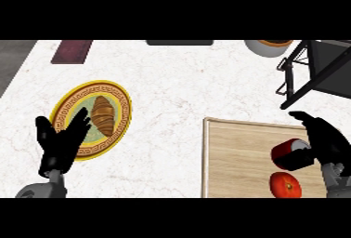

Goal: Pick the can from the tray and place it in the tiered shelf

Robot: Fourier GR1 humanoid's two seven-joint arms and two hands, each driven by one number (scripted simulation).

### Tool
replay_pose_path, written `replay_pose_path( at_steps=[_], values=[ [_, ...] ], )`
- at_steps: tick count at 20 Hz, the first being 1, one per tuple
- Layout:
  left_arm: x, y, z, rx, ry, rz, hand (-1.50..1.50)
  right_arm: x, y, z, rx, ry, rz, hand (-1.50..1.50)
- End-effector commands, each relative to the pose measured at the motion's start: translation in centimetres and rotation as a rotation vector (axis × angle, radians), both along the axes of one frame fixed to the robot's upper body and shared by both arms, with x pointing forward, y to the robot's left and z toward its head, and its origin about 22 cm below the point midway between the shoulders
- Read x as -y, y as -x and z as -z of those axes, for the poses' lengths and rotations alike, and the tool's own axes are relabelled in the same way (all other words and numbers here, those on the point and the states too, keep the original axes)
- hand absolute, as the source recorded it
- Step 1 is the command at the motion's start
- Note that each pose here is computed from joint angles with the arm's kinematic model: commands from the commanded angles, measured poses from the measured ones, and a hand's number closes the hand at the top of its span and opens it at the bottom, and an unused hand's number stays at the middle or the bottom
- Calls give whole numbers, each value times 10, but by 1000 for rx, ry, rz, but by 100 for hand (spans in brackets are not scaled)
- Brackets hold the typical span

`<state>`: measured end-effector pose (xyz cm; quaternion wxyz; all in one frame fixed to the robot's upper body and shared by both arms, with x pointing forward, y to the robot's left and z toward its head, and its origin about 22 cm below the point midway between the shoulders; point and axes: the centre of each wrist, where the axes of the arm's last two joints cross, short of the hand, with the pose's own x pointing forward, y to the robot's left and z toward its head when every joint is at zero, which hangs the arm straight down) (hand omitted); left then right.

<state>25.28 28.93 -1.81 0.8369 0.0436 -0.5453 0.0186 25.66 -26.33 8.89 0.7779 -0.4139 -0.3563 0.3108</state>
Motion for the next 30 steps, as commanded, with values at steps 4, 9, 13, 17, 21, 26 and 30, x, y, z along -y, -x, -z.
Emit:
replay_pose_path(
  at_steps=[4,9,13,17,21,26,30],
  values=[
    [-8,11,-1,-44,13,5,0,-15,-13,26,-110,-11,-151,150],
    [-5,13,17,-54,8,-6,0,-9,7,6,-12,-15,-181,150],
    [-8,1,11,-42,-1,-17,0,-47,24,-1,109,6,-249,150],
    [-5,-14,-3,-51,3,-10,0,-14,29,11,169,-105,-293,150],
    [3,3,20,-36,12,8,0,0,7,20,284,-241,-306,150],
    [-13,4,11,-48,1,-17,0,-6,33,-57,489,-148,-326,150],
    [1,12,8,-36,-6,-23,0,2,40,-122,636,-101,-225,150]
  ],
)
